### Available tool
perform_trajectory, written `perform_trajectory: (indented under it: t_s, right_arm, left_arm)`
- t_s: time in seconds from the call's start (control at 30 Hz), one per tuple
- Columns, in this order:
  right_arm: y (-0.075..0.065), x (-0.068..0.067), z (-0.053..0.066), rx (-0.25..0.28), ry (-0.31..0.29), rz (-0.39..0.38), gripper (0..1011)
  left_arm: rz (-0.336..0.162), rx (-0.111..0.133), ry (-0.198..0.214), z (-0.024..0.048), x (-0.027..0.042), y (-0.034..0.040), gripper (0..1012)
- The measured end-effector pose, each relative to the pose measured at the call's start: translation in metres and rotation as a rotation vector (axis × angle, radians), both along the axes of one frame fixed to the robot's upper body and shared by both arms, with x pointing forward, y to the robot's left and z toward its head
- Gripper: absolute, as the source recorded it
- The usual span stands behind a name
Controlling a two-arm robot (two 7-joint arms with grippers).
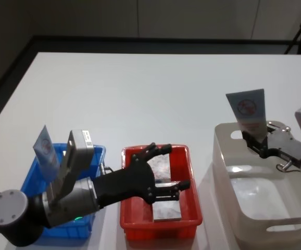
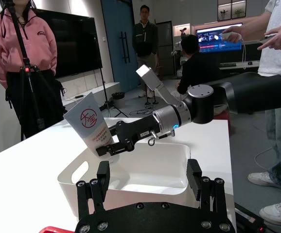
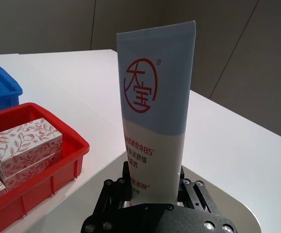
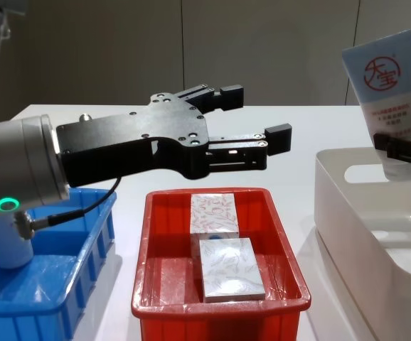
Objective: Bimanual collaborative sorting of washing and personal care products
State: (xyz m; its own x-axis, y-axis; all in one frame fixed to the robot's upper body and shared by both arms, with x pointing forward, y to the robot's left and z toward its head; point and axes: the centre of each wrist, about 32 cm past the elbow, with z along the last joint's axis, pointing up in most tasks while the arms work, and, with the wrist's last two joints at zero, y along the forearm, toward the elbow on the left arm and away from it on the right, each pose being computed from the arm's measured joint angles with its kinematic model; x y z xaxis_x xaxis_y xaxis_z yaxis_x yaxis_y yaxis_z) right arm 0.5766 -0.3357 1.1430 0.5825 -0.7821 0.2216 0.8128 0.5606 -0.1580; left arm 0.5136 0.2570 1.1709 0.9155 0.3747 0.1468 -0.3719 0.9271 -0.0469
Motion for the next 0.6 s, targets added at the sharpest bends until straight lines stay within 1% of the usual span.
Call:
perform_trajectory:
  t_s: [0.27, 0.6]
  right_arm:
    - [0.005, 0.007, -0.003, -0.009, 0.016, -0.021, 482]
    - [0.010, 0.013, -0.010, -0.043, 0.054, -0.054, 482]
  left_arm:
    - [0.000, 0.000, 0.000, 0.0000, 0.0000, 0.0000, 1001]
    - [0.000, 0.000, 0.000, 0.0000, 0.0000, 0.0000, 1001]
